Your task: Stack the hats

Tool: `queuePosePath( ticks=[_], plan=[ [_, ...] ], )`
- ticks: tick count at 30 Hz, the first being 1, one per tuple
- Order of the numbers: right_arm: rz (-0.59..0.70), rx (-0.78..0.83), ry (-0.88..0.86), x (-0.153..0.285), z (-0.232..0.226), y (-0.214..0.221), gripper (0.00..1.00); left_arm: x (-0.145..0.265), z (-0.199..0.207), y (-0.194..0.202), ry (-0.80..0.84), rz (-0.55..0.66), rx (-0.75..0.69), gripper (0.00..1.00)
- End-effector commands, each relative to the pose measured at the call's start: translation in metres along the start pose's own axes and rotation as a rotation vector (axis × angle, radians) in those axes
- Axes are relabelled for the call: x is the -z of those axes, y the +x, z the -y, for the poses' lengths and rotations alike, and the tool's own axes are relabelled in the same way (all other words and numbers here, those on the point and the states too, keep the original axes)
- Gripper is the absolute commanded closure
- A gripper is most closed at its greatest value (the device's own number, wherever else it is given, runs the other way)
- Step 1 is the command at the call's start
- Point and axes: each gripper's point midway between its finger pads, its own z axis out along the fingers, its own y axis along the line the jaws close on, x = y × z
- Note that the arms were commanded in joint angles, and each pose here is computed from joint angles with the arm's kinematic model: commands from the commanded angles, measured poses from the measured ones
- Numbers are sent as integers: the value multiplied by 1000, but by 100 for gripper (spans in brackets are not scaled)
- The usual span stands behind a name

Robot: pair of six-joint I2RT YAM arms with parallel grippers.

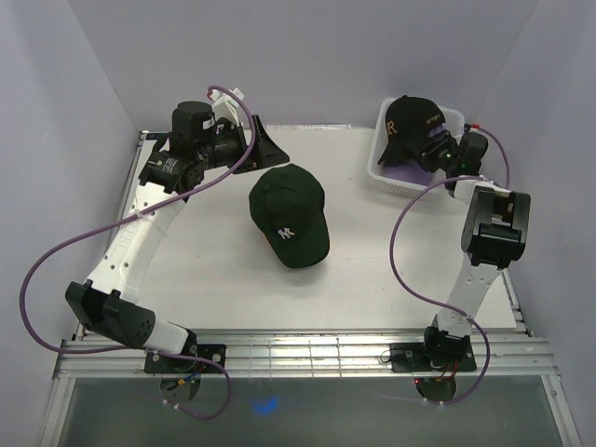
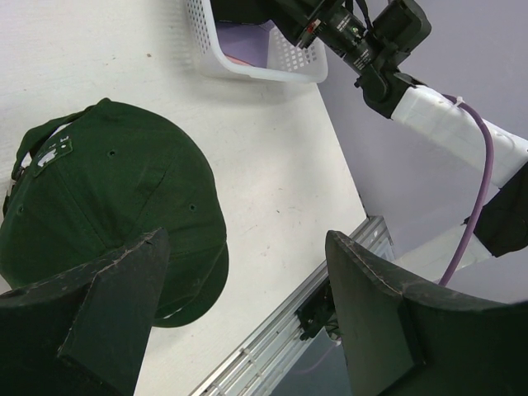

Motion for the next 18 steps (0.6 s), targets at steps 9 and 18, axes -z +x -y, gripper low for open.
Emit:
queuePosePath(
  ticks=[9, 18],
  plan=[
    [-38, -31, 0, -35, -12, 32, 55, 5, 8, -6, 12, 24, -30, 14],
    [-37, -35, 6, -41, -19, 33, 82, 7, 8, -8, 3, 33, -39, 14]
  ],
)
